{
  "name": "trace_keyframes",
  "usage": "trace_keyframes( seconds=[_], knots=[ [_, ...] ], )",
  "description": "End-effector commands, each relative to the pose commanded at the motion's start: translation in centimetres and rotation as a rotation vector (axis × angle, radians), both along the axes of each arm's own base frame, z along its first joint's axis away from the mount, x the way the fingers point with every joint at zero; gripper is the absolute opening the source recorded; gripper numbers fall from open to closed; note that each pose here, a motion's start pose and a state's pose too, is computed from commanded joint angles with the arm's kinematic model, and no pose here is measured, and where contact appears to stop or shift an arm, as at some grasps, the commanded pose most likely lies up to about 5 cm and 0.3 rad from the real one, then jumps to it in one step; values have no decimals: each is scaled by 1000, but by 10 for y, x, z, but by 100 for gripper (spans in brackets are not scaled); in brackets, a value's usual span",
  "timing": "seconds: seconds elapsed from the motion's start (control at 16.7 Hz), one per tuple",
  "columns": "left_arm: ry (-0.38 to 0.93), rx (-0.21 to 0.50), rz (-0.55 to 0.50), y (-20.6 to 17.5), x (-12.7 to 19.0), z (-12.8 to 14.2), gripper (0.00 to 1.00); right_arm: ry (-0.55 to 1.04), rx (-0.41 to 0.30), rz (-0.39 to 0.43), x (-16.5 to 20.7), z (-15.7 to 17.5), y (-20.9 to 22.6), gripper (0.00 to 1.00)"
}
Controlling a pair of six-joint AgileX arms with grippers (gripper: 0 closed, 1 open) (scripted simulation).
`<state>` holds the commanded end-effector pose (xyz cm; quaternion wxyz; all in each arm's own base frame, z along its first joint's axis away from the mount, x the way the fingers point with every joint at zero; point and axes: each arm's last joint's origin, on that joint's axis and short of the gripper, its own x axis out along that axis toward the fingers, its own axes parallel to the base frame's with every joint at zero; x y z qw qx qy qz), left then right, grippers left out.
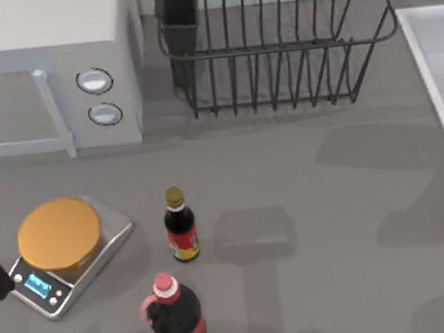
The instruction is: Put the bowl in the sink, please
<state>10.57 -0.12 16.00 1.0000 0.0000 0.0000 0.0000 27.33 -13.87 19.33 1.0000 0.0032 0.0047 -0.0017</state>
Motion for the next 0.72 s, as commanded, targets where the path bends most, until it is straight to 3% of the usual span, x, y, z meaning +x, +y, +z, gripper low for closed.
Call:
trace_keyframes(
  seconds=[0.48, 0.72],
  knots=[
    [0, 0, 0, 0, 0, 0, 100, -17, -12, -4, 5, -96, -5, 0],
    [0, 0, 0, 0, 0, 0, 100, -13, -9, -6, -4, -128, 1, 0]
  ],
)
